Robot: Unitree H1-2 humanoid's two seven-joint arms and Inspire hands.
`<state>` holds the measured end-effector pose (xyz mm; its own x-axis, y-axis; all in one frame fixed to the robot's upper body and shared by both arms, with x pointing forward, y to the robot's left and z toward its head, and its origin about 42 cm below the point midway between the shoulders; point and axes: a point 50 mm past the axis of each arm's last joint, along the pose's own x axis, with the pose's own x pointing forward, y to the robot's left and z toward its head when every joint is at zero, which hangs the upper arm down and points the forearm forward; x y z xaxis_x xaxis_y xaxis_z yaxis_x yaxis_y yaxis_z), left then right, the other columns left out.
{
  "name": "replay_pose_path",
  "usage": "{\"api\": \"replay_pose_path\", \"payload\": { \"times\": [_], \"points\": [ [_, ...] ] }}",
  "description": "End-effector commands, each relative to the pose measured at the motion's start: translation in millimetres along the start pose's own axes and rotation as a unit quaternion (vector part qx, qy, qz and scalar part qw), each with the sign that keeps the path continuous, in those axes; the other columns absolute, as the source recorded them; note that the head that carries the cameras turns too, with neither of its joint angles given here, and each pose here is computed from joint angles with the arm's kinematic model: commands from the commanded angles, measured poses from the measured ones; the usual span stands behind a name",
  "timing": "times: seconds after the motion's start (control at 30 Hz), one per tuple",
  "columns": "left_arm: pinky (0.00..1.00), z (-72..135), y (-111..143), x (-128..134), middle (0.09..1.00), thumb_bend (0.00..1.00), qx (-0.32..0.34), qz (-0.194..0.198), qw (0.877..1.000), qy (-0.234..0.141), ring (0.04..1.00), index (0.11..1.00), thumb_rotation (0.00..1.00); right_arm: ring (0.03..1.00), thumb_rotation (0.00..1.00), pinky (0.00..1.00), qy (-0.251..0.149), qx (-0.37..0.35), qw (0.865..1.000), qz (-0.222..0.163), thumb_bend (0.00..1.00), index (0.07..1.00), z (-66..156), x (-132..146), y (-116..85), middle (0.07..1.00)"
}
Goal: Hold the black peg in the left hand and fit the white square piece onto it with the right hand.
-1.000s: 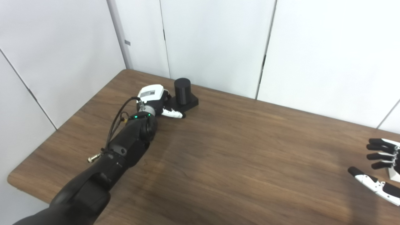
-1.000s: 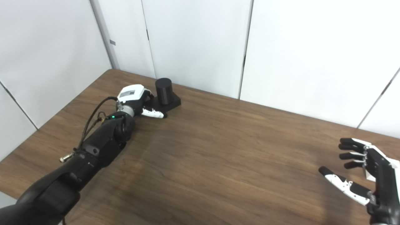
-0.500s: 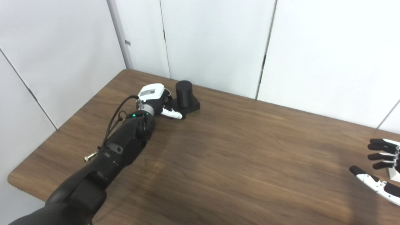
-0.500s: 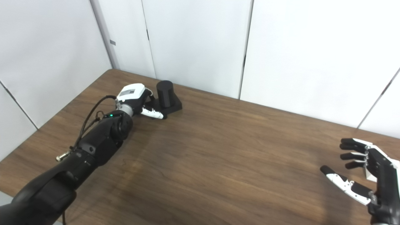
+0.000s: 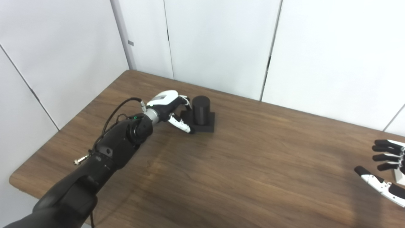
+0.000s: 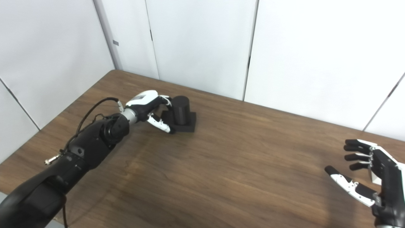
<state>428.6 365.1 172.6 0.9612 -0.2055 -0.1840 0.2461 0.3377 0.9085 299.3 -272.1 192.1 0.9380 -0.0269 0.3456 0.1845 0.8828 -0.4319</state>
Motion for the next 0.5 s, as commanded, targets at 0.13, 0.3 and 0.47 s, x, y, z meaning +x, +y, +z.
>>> {"api": "replay_pose_path", "payload": {
  "times": [0.13,0.3,0.47],
  "points": [
    [0.81,36,-17,6,0.898,0.52,0.016,-0.028,0.994,-0.101,0.915,0.493,0.08,0.585,0.0,0.48,-0.045,0.0,0.999,-0.021,0.53,0.657,10,12,-5,0.654],
    [0.79,60,-36,6,0.903,0.52,0.021,-0.05,0.989,-0.14,0.924,0.494,0.08,0.595,0.0,0.49,-0.044,-0.001,0.999,-0.017,0.52,0.672,7,12,-5,0.668],
    [0.75,93,-62,7,0.9,0.52,0.043,-0.075,0.975,-0.205,0.917,0.493,0.07,0.615,0.0,0.52,-0.039,0.001,0.999,-0.014,0.52,0.687,-2,12,-7,0.683]
  ]
}}
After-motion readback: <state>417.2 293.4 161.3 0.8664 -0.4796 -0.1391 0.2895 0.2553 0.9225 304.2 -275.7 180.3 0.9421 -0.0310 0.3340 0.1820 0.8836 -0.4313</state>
